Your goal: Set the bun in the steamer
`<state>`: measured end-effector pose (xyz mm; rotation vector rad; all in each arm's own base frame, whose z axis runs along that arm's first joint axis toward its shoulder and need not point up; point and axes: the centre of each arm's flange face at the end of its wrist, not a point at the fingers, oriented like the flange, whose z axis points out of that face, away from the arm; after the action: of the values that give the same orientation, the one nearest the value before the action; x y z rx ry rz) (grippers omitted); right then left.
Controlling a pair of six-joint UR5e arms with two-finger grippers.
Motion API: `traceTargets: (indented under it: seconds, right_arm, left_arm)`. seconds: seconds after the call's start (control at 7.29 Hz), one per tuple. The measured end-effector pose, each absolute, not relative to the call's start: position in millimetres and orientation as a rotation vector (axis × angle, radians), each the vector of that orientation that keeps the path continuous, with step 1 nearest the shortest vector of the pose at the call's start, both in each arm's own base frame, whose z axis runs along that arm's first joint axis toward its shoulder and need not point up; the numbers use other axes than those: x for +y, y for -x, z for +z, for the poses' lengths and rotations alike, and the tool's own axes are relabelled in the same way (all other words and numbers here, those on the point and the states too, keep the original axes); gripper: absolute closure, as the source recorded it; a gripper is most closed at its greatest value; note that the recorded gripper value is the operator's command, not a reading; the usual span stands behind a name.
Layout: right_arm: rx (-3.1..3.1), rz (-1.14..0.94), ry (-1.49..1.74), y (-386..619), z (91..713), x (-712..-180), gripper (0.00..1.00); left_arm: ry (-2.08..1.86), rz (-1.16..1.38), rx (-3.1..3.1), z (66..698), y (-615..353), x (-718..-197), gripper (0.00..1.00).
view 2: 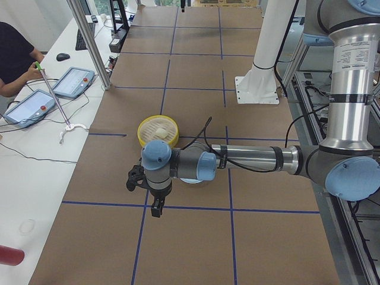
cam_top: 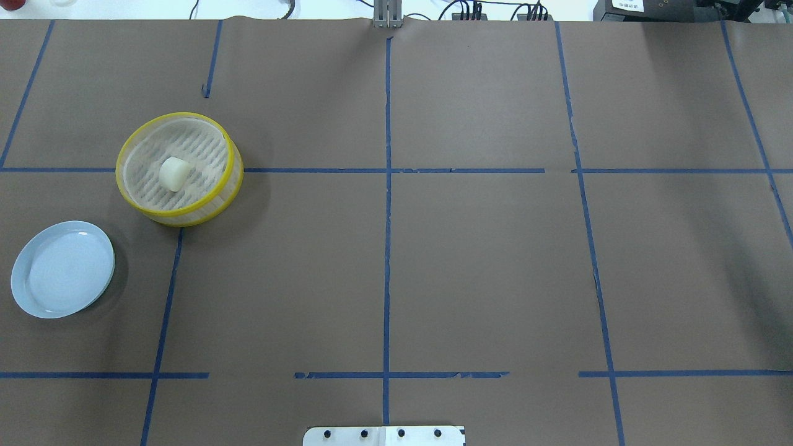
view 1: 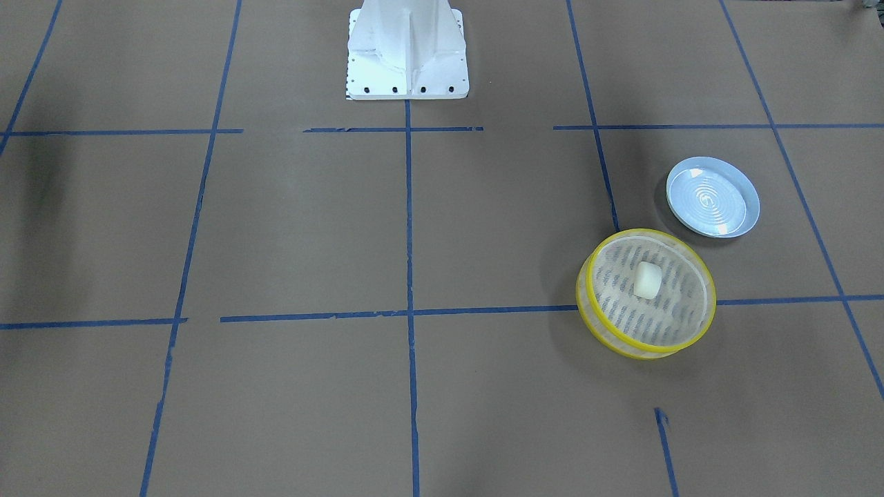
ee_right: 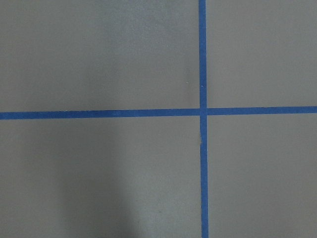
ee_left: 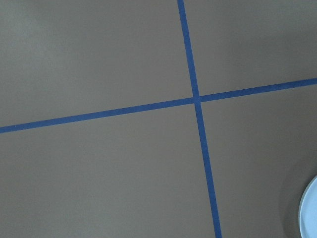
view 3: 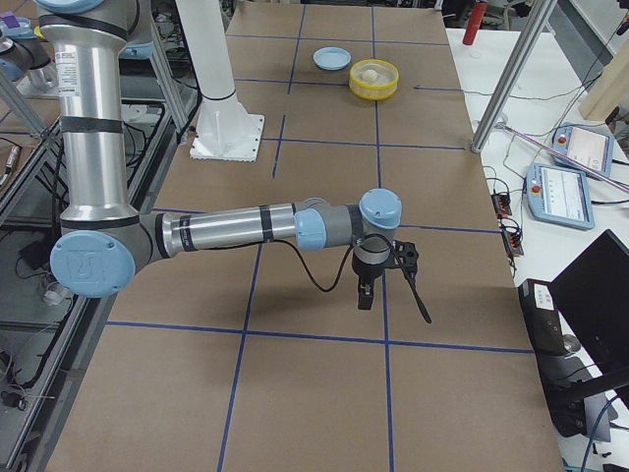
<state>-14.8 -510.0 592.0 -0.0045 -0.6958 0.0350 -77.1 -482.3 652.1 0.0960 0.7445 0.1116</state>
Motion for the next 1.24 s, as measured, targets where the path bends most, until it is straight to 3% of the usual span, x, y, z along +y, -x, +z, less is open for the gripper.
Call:
traceTargets:
  seconds: [1.24]
  right_arm:
    - [-0.696, 0.035, 0.004, 14.8, 592.0, -510.0, 0.0]
  left_arm:
    - [-0.059, 0.084, 0.752, 647.3, 81.8, -475.5, 0.0]
